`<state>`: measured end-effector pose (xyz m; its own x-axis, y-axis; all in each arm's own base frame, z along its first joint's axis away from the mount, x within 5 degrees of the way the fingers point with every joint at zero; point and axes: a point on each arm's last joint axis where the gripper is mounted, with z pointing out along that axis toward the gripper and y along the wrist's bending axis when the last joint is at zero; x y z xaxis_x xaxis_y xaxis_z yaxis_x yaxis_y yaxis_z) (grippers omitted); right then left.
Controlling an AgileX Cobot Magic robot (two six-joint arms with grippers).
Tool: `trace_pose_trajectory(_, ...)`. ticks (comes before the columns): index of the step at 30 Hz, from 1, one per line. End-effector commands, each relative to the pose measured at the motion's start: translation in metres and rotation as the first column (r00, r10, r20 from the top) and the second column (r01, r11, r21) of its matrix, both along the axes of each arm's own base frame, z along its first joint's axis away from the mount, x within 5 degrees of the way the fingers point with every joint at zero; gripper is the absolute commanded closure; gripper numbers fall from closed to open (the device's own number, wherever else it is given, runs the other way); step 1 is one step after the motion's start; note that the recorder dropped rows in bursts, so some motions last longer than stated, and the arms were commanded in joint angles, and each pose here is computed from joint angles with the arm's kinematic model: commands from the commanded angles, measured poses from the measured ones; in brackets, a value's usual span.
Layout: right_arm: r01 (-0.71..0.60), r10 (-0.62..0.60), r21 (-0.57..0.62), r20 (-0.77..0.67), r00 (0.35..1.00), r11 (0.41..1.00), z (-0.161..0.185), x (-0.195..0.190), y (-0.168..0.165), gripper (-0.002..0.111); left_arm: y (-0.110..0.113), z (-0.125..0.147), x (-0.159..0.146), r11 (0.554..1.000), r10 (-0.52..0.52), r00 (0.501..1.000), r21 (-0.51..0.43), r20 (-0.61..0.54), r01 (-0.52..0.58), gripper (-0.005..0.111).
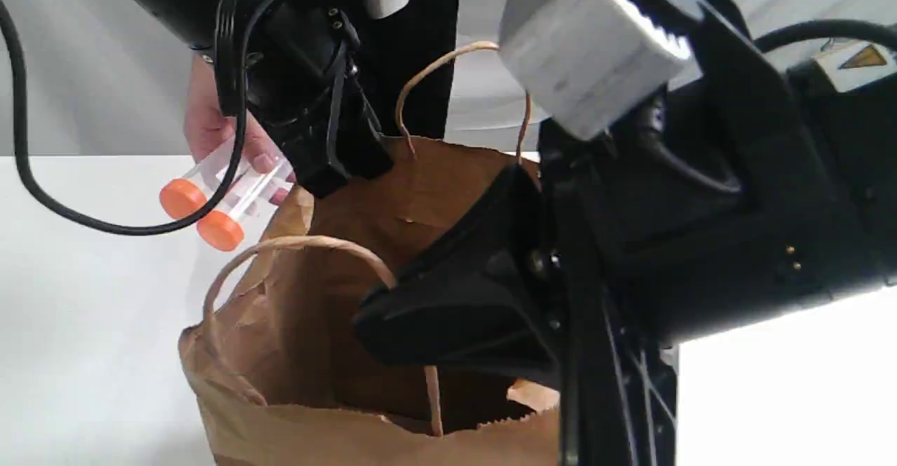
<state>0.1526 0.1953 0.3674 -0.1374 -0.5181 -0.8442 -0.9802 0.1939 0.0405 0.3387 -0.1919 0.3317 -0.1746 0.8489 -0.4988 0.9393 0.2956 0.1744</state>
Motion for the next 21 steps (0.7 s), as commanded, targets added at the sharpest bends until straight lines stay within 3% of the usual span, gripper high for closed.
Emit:
trace_pose_trajectory(1, 0.001, -0.001, -0.002, 0.000, 1.000, 1.000, -0.001, -0.001, 0.000, 0.108, -0.002, 0.003, -0.002, 1.000, -0.009, 1.000, -0.011, 0.005, 0.009, 0.107)
trace_pose_trajectory(10, 0.041, -0.041, 0.017, -0.045, 0.998, 0.999, 0.003, 0.000, 0.000, 0.108, -0.002, 0.003, -0.003, 0.999, 0.022, 0.999, -0.022, -0.023, -0.023, 0.107)
trace_pose_trajectory(17, 0.029, -0.030, 0.087, 0.010, 0.999, 0.996, 0.042, -0.001, 0.000, 0.108, 0.005, 0.003, 0.002, 0.992, 0.120, 0.992, -0.026, -0.041, -0.121, 0.107)
trace_pose_trajectory(21, 0.063, -0.069, 0.107, 0.056, 0.996, 0.992, 0.066, -0.001, -0.003, 0.108, 0.022, 0.002, 0.011, 0.960, 0.268, 0.957, -0.054, -0.108, -0.275, 0.107)
